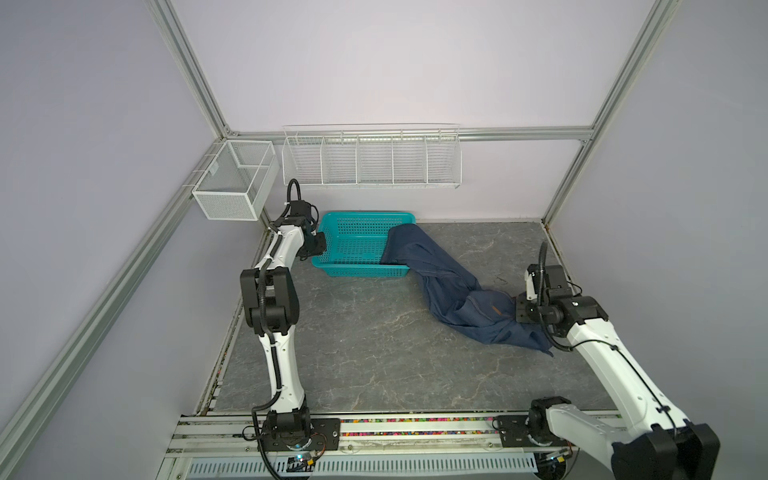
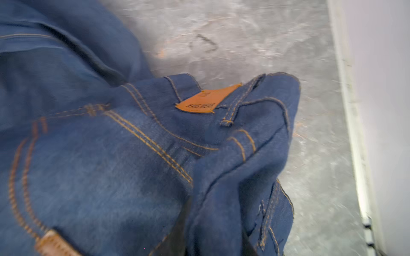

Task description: Fold and stack the trousers

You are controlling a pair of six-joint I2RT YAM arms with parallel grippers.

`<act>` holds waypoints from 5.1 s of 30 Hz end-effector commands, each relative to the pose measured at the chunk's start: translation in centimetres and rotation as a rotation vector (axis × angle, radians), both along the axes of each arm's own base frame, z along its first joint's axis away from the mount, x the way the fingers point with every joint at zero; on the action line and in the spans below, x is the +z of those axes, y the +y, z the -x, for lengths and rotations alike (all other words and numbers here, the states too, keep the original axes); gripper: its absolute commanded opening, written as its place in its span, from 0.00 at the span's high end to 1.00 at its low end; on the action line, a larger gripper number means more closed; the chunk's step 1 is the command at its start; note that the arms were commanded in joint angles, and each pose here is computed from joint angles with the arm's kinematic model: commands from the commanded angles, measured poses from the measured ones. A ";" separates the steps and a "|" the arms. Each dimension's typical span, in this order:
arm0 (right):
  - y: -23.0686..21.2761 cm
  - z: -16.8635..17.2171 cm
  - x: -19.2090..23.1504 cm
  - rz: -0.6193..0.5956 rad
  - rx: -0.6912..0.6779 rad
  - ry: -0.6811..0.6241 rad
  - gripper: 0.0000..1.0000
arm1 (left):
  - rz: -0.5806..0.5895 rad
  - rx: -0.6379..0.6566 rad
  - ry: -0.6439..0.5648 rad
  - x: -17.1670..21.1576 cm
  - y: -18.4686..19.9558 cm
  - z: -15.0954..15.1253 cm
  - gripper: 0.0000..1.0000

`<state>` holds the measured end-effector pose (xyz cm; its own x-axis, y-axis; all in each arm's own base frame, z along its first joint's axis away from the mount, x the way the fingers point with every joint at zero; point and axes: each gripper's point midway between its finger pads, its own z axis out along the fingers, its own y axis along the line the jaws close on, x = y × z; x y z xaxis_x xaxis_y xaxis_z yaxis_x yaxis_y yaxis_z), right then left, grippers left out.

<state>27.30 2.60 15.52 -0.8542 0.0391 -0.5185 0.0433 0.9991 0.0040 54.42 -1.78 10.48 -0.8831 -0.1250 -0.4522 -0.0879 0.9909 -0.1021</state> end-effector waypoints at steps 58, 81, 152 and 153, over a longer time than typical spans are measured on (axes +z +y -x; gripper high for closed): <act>24.3 -2.9 10.7 -0.350 1.147 -0.572 0.84 | 0.073 -0.029 -0.014 1.3 -0.6 -2.1 0.64; 32.4 3.7 2.7 -0.396 1.359 -0.185 0.10 | 0.109 -0.046 -0.097 10.9 -1.8 11.3 0.25; 5.3 -13.2 1.2 -0.108 0.253 -0.063 0.93 | 0.022 -0.132 -0.159 10.1 -18.4 20.8 1.00; 5.2 -13.1 2.1 -0.117 0.250 -0.095 0.93 | -0.017 -0.120 -0.173 10.5 -17.3 21.0 1.00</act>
